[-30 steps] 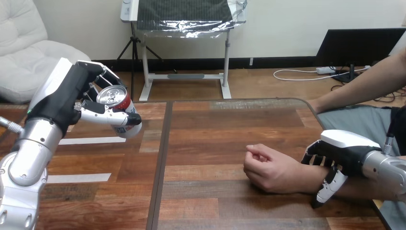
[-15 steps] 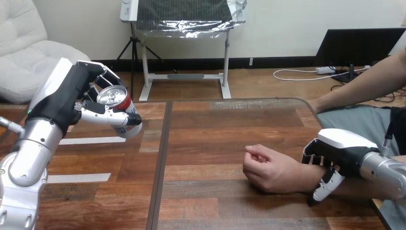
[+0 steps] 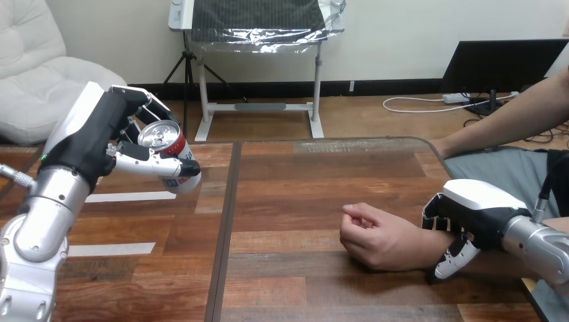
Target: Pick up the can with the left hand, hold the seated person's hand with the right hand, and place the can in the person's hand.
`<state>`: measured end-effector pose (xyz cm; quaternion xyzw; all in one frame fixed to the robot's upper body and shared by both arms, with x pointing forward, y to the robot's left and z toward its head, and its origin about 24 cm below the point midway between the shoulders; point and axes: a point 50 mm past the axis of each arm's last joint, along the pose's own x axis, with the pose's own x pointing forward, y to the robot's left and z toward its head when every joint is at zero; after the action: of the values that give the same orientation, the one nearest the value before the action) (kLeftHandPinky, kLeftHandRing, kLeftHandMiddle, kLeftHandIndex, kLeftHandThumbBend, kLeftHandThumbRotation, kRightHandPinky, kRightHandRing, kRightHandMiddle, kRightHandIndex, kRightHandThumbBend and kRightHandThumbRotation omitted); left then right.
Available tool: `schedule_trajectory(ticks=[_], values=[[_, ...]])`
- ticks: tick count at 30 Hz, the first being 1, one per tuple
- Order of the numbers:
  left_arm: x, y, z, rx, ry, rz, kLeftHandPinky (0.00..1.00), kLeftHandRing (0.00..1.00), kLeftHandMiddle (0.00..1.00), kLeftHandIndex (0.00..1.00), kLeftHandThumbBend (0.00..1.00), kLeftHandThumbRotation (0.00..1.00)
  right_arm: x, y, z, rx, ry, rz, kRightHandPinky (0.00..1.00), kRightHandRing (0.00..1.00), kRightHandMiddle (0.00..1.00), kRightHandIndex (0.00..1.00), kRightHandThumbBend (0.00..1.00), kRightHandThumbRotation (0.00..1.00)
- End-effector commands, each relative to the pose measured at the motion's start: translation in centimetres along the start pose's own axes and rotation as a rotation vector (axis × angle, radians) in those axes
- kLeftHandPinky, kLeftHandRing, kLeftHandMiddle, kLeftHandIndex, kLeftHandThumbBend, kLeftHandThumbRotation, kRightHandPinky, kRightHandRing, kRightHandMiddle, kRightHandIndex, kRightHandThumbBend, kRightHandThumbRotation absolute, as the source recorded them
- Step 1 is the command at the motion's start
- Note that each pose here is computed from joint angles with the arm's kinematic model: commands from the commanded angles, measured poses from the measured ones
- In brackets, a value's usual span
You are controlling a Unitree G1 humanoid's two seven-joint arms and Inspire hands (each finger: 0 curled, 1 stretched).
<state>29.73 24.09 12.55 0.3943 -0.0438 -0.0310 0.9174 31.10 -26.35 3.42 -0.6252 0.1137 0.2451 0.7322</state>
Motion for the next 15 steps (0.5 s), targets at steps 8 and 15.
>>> schedule_trajectory(ticks=[8,15], values=[[1.4,1.3,2.1,-0.026,-0.088,0.072,0.23,0.26,0.39,0.42,0.81,0.0,0.4,3.0,0.6,0.086,-0.023,0.068,0.33,0.37,0.43,0.42,0.8,0.0],[1.7,0.9,2.0,-0.021,-0.083,0.066,0.22,0.26,0.38,0.42,0.82,0.0,0.4,2.4,0.5,0.096,-0.022,0.05,0.32,0.37,0.43,0.42,0.8,0.0]])
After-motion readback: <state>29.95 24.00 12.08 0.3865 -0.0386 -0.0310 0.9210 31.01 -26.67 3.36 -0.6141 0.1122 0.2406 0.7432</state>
